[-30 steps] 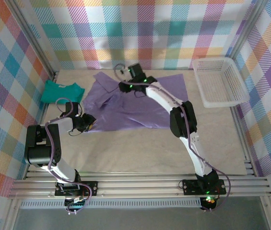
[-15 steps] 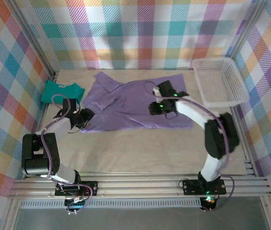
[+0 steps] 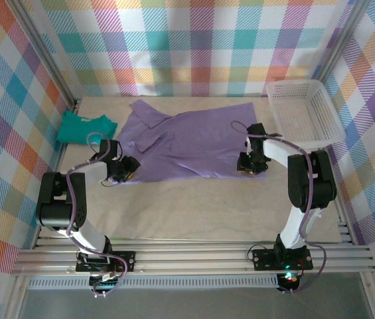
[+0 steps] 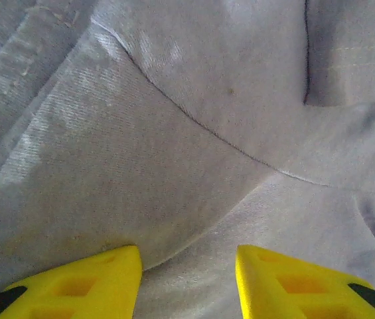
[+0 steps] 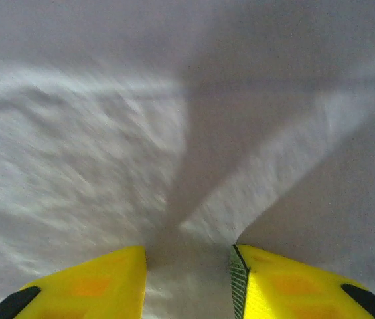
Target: Fold the inside-out t-shirt
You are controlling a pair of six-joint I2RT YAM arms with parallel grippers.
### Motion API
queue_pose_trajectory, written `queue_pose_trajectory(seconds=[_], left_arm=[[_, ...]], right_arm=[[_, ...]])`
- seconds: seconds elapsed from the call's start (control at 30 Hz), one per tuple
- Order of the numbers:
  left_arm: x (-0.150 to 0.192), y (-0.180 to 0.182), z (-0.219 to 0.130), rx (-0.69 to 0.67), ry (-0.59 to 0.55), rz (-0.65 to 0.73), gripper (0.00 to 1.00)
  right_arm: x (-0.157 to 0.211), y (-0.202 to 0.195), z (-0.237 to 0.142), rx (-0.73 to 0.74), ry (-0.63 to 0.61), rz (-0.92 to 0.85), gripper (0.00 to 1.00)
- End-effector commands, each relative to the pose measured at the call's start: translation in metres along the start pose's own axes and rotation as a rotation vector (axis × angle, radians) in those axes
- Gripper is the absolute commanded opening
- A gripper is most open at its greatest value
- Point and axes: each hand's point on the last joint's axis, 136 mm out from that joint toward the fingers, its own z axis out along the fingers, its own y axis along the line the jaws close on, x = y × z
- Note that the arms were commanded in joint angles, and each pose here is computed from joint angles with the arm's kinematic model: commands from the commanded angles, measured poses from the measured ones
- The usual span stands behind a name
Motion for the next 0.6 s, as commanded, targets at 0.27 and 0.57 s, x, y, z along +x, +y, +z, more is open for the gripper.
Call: queue_pose_trajectory(seconds=[0.27, 0.57], left_arm=[[0.104, 0.039, -0.069, 0.007, 0.096, 0.048, 0.46], [0.04, -0.017, -0.051, 0.022, 0.011, 0.134, 0.48]], right_arm=[[0.089, -0.041, -0.067, 0.021, -0.089, 0.264, 0.36], [0.05, 0.023, -0.08, -0.15, -0.231, 0.095, 0.38]])
